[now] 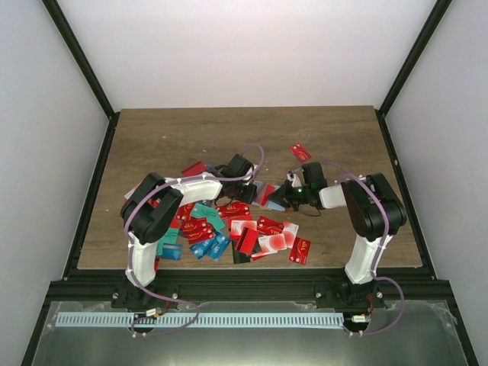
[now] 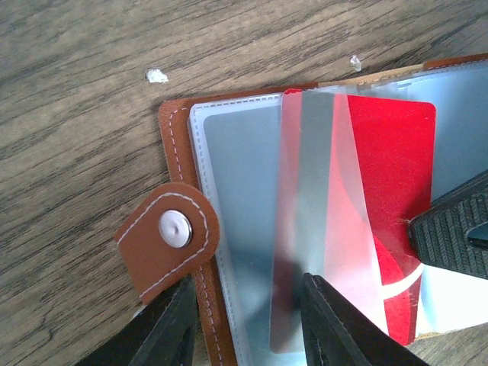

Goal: Put the credit cards into the card holder

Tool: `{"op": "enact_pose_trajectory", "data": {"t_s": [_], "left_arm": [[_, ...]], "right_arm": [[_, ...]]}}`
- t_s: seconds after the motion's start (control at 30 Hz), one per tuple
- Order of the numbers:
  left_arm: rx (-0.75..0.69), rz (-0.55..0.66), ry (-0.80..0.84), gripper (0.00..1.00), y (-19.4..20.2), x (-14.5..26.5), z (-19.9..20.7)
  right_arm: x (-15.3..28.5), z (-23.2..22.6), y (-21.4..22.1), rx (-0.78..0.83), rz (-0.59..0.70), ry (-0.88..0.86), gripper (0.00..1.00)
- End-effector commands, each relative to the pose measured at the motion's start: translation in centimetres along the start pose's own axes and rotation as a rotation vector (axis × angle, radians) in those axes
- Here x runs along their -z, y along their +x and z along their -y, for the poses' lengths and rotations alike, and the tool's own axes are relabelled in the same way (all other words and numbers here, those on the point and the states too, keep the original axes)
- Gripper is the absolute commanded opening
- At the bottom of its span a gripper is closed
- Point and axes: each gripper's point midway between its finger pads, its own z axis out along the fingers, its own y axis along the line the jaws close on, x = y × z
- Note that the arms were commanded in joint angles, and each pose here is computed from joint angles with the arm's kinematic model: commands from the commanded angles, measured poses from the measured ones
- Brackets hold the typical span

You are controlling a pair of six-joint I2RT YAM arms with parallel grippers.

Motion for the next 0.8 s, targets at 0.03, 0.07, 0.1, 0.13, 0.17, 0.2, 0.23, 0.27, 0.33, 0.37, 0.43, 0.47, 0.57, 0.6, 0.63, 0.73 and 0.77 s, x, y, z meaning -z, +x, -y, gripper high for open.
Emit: {"op": "enact_pose_trajectory", "data": {"t_s": [0.03,0.07,0.1,0.13,0.17,0.2,0.23,0.27,0.33,0.37,0.43,0.47,0.57,0.6,0.63,0.73,0.77], "left_arm": [[0.04,-0.171,0.033,0.4,5.6,-1.7,-0.3],[0.042,-0.169,0.043,0.4,5.5,-1.6,-0.1],[0.045,-0.169,0.053,0.4,5.5,-1.6,0.0],[0.045,-0.17,0.06,0.4,5.6,-1.6,0.2],[0.048,-0.171,0.063,0.4,5.6,-1.6,0.2],[0.048,-0.171,0.066,0.39,5.6,-1.6,0.2],[0.049,-0.171,0.066,0.39,5.7,-1.6,0.2],[0.048,-0.171,0.067,0.4,5.6,-1.6,0.3],[0.048,-0.172,0.068,0.39,5.7,-1.7,0.3],[0.049,-0.174,0.069,0.39,5.7,-1.7,0.3],[0.048,-0.175,0.069,0.39,5.8,-1.7,0.2],[0.047,-0.173,0.07,0.39,5.7,-1.6,0.3],[0.046,-0.173,0.072,0.39,5.7,-1.6,0.3],[0.046,-0.172,0.072,0.39,5.7,-1.6,0.3],[0.045,-0.172,0.075,0.39,5.7,-1.6,0.4],[0.044,-0.169,0.072,0.38,5.7,-1.5,0.4],[0.045,-0.165,0.066,0.38,5.5,-1.4,0.3]], "right_arm": [[-0.5,0.4,0.0,-0.014,0.012,-0.011,0.01],[-0.5,0.4,0.0,-0.013,0.013,-0.013,0.02],[-0.6,0.4,0.0,-0.013,0.012,-0.015,0.05],[-0.6,0.4,0.0,-0.013,0.011,-0.014,0.08],[-0.7,0.5,0.0,-0.016,0.011,-0.013,0.1],[-0.7,0.5,0.0,-0.019,0.011,-0.013,0.11],[-0.7,0.6,-0.1,-0.022,0.014,-0.011,0.12],[-0.7,0.7,-0.1,-0.025,0.018,-0.009,0.12],[-0.7,0.8,-0.1,-0.03,0.022,-0.005,0.12],[-0.8,0.9,-0.1,-0.031,0.024,-0.003,0.11],[-0.8,1.0,-0.2,-0.038,0.028,0.0,0.09],[-0.8,1.1,-0.1,-0.039,0.029,0.002,0.08],[-0.7,1.4,-0.1,-0.038,0.038,0.008,0.03],[-0.7,1.4,-0.2,-0.039,0.045,0.009,0.02],[-0.8,1.5,-0.3,-0.038,0.047,0.01,0.01],[-0.9,1.6,-0.2,-0.037,0.04,0.008,0.01],[-0.9,1.6,-0.2,-0.036,0.034,0.016,0.01]]}}
